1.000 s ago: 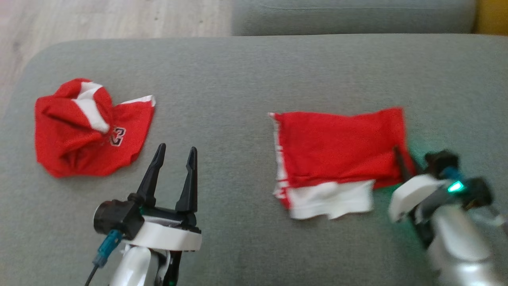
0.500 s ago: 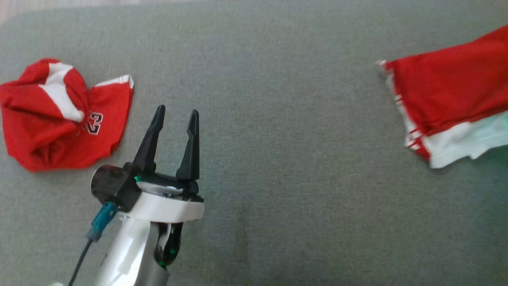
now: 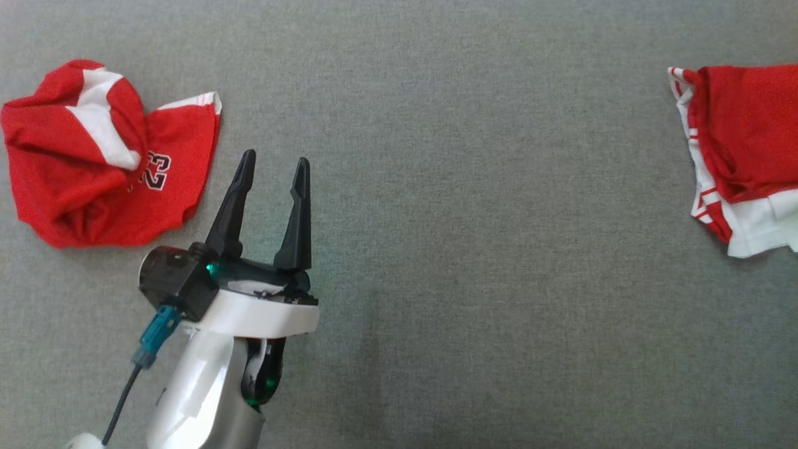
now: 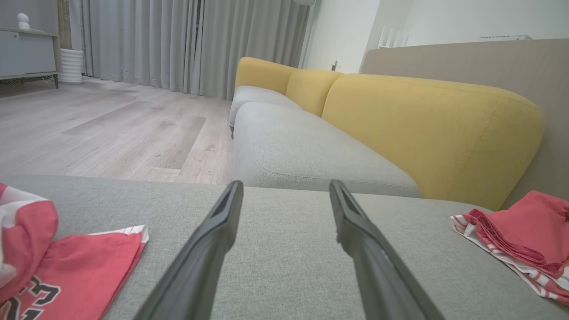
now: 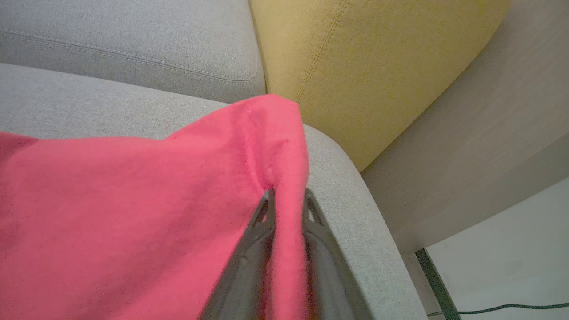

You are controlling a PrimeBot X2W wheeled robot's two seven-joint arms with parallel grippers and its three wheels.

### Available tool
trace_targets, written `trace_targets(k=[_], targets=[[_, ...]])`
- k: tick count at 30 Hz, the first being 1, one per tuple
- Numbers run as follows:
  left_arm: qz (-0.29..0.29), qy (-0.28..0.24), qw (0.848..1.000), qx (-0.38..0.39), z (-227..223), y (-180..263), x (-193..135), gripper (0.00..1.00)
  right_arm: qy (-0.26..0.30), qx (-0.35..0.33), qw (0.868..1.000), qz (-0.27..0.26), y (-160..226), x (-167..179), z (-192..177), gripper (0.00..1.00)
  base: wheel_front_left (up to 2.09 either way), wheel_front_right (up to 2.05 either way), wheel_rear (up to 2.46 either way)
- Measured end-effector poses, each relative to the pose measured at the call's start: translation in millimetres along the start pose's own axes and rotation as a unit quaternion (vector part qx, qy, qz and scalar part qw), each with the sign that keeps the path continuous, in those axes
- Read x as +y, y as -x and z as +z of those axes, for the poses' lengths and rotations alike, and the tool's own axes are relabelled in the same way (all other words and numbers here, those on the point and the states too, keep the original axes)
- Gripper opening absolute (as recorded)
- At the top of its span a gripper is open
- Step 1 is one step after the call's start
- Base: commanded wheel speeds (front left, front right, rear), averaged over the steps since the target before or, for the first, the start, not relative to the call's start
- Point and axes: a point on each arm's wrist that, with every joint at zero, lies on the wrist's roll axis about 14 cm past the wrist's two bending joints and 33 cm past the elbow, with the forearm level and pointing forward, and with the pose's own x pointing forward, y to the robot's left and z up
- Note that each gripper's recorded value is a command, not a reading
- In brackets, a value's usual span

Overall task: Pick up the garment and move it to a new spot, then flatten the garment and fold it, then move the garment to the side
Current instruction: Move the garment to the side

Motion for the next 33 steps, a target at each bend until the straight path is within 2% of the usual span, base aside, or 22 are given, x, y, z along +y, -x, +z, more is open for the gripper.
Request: trace_targets(k=[4, 10, 13, 19, 26, 33], targets=[[-0.005, -0.001, 1.000, -0.008, 7, 2, -5, 1.00, -0.006, -0.038, 0.999, 0.004, 7, 11, 20, 1.00, 0.00, 0.00, 0.00], [-0.014, -0.002, 1.000, -0.027, 23, 10, -15, 1.00, -0.051, -0.110, 0.992, 0.022, 30, 35, 60, 1.00, 0.00, 0.00, 0.00], [-0.020, -0.002, 0.999, -0.031, 27, 18, -23, 1.00, -0.077, -0.149, 0.985, 0.043, 47, 54, 82, 1.00, 0.00, 0.00, 0.00], [-0.023, -0.001, 0.999, -0.043, 36, 36, -32, 1.00, -0.138, -0.231, 0.959, 0.082, 95, 83, 119, 1.00, 0.00, 0.00, 0.00], [-0.028, -0.001, 0.998, -0.047, 39, 54, -42, 1.00, -0.221, -0.268, 0.930, 0.119, 158, 105, 107, 1.00, 0.00, 0.00, 0.00], [-0.023, 0.006, 0.999, -0.030, 27, 67, -45, 1.00, -0.260, -0.249, 0.920, 0.154, 202, 129, 67, 1.00, 0.00, 0.00, 0.00]])
